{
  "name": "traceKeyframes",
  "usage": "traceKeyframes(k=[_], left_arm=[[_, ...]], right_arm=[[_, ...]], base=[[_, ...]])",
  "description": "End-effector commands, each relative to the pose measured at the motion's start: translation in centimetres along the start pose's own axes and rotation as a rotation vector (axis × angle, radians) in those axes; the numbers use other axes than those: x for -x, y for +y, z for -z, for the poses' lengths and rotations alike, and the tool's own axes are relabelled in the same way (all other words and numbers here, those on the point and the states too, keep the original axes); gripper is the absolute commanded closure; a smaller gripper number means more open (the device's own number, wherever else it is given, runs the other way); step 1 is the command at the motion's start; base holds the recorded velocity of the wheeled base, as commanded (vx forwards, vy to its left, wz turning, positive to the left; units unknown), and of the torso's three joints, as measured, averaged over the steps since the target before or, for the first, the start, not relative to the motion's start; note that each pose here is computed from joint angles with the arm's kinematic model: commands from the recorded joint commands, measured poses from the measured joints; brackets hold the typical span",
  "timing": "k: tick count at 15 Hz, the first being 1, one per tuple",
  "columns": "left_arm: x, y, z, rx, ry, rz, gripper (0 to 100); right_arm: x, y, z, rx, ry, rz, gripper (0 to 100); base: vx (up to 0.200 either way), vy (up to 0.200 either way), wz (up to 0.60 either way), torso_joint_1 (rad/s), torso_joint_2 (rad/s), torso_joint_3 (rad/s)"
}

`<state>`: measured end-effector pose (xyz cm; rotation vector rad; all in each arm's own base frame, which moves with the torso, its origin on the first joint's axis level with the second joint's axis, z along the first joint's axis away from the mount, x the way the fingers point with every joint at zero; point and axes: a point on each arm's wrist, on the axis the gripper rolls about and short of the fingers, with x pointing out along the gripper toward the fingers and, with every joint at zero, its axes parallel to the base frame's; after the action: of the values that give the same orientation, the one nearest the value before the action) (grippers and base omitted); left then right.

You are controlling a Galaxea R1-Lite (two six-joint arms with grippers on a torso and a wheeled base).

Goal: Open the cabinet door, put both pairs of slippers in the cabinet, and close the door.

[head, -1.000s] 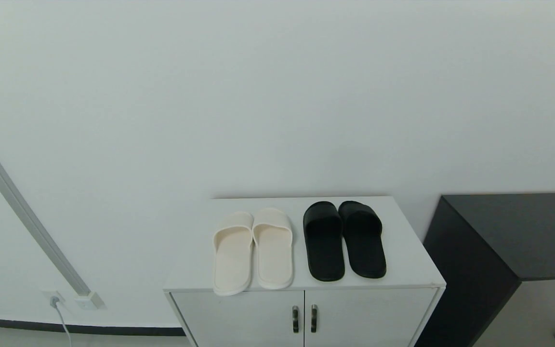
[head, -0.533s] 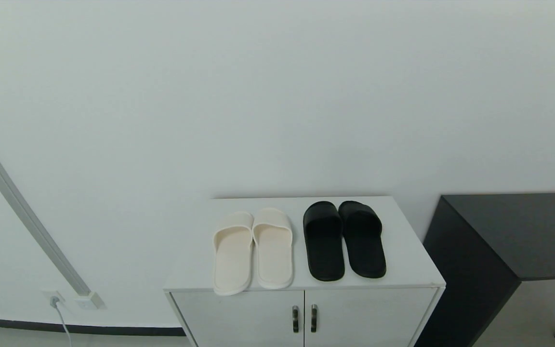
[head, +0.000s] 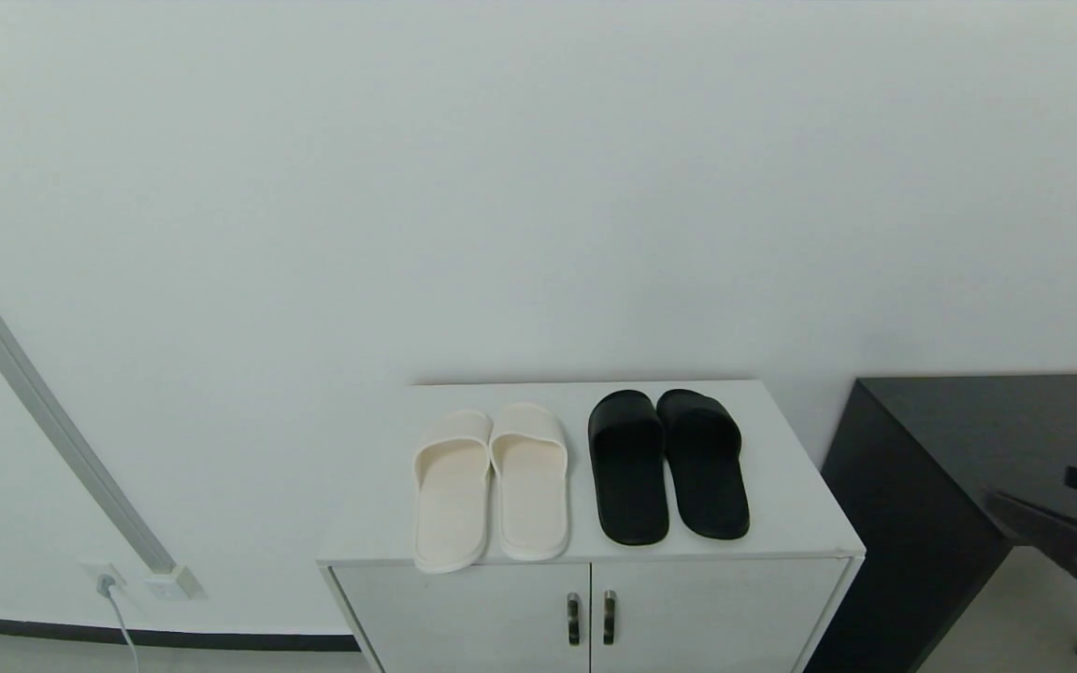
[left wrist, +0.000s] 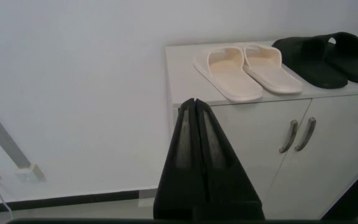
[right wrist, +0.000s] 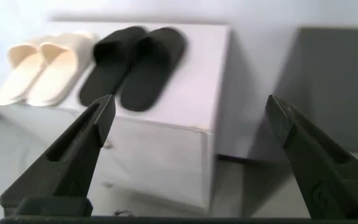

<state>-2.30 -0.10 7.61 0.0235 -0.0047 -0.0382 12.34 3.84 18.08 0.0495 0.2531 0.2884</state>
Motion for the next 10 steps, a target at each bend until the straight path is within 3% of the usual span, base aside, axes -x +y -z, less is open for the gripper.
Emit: traceKeyframes(k=[1,7,10], left_arm=[[0.0,0.0,0.0,0.000,0.001,0.000,100],[0.0,0.0,0.0,0.000,0.001,0.000,100],[0.0,0.0,0.0,0.000,0.001,0.000,100]], right_arm=[[-4.4,2.6,-1.1,0.017,0.080,-0.057,0],[-9.2,8.5,-0.3,-0.015,0.159,-0.046,0],[-12.4,10.1,1.1,-0.029,0.143,0.032,0]], base=[[0.000,0.000,0.00,0.000,0.00,0.000],[0.000,0.000,0.00,0.000,0.00,0.000],[0.000,0.000,0.00,0.000,0.00,0.000]])
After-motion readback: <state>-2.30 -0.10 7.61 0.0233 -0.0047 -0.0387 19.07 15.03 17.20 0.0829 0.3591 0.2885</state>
